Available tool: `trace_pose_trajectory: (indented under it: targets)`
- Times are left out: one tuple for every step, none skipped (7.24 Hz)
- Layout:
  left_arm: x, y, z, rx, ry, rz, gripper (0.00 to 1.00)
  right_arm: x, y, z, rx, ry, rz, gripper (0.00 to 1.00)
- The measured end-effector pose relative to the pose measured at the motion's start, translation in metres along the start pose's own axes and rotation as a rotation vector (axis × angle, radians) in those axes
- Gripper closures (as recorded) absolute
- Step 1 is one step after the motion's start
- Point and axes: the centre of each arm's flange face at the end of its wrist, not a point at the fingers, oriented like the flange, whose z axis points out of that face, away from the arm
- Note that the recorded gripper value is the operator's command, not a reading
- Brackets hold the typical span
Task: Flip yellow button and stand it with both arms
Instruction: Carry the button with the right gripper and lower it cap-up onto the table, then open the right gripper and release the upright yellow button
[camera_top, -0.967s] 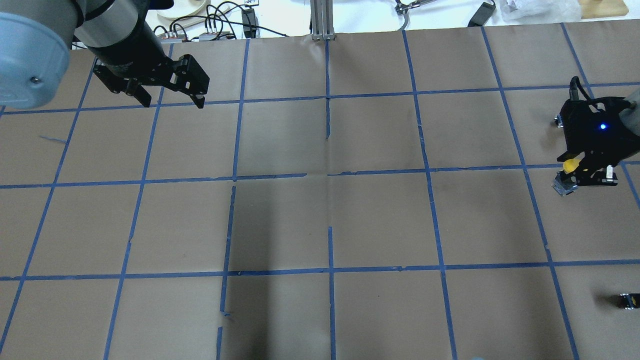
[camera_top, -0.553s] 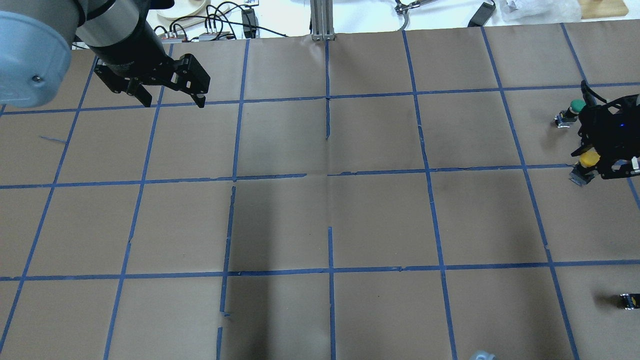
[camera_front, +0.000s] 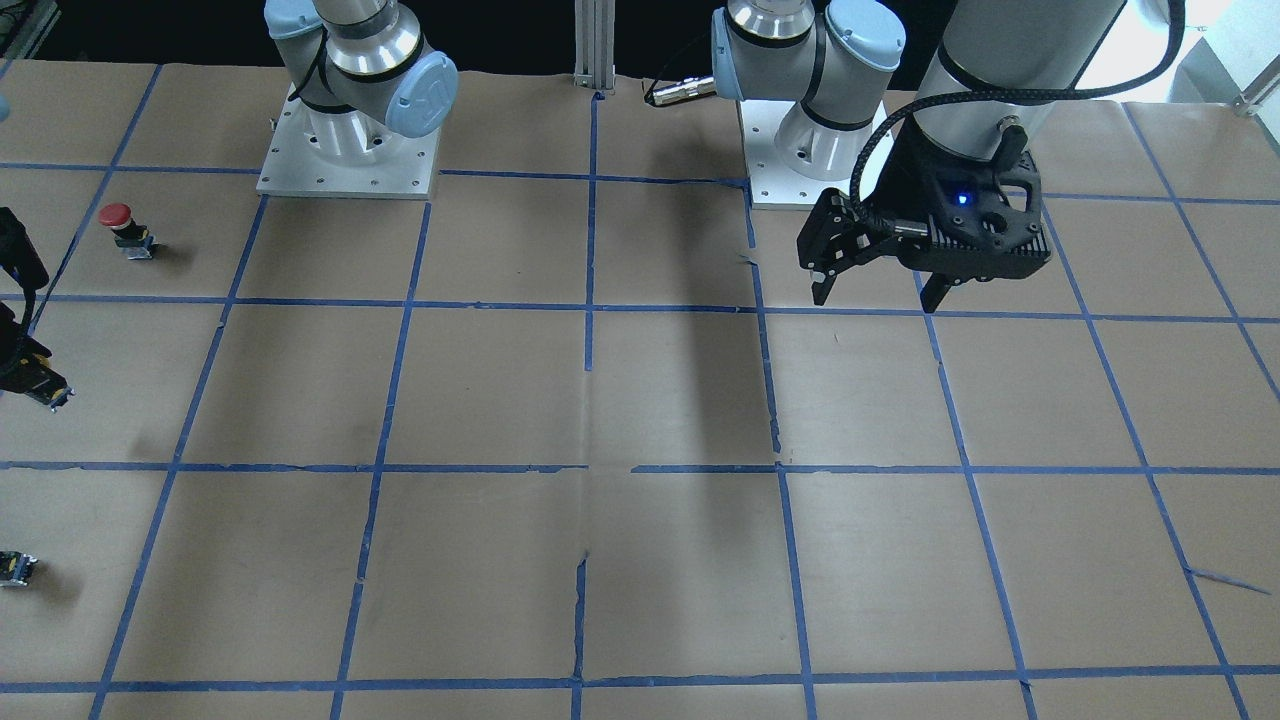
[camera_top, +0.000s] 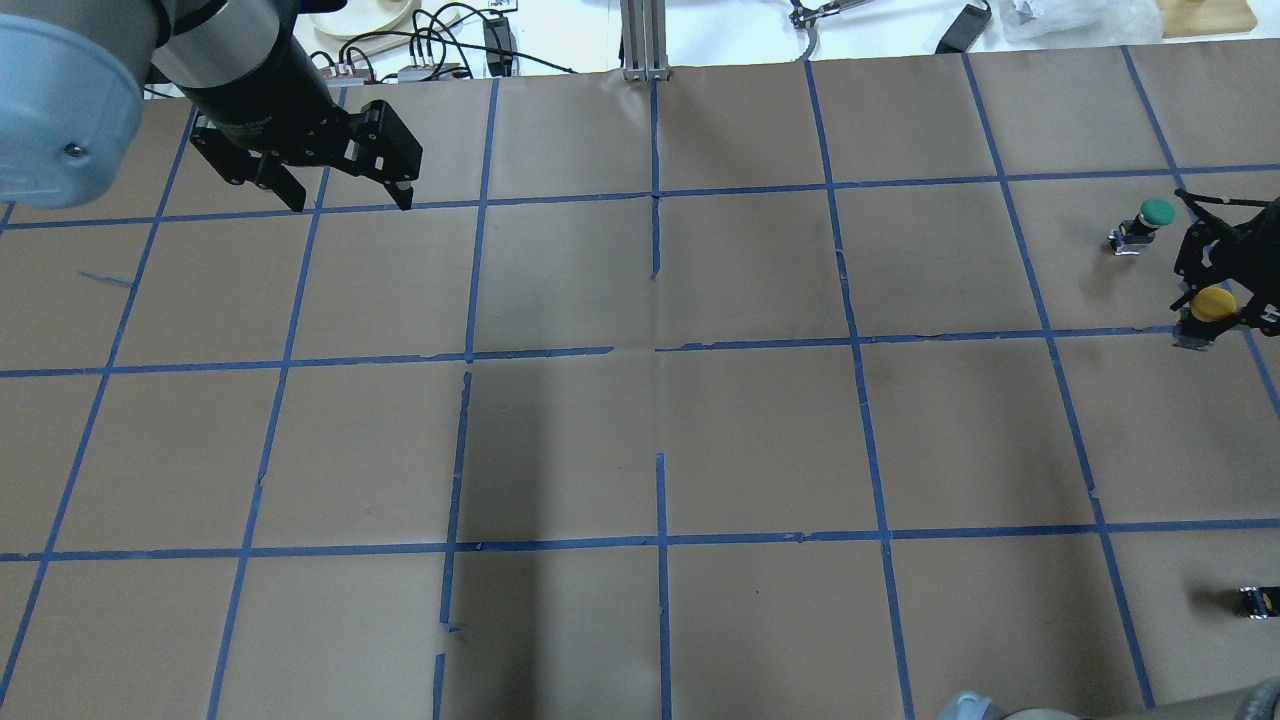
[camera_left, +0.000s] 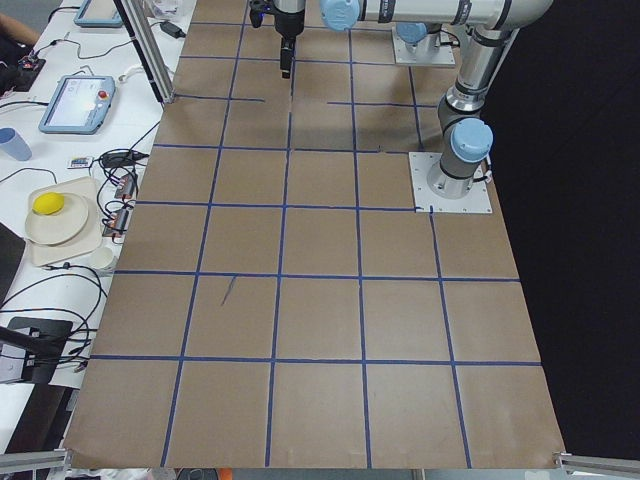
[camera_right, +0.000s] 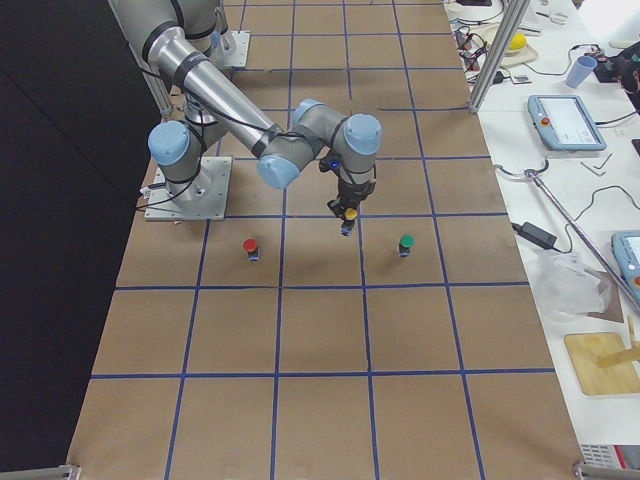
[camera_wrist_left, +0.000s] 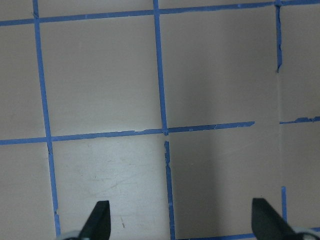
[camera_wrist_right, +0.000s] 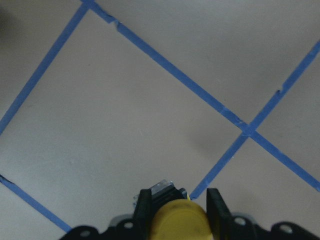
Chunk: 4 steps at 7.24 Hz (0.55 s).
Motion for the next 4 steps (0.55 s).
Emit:
trace_pose_trajectory:
  targets:
    - [0.000,0.000,0.000,0.001,0.002,-0.001,0.00,-0.016,0.003,0.007,0.043,-0.009,-0.054,0.71]
    - [0.000,-0.001,-0.001,0.002,0.003,-0.007,0.00,-0.030,0.005,0.013,0.091,-0.010,-0.083,0.73]
    - [0.000,-0.002,-0.002,0.004,0.004,-0.019,0.00,-0.042,0.003,0.021,0.143,-0.006,-0.107,0.73]
    - [0.000,-0.003,-0.003,0.006,0.003,-0.026,0.00,-0.050,0.001,0.030,0.180,0.000,-0.139,0.73]
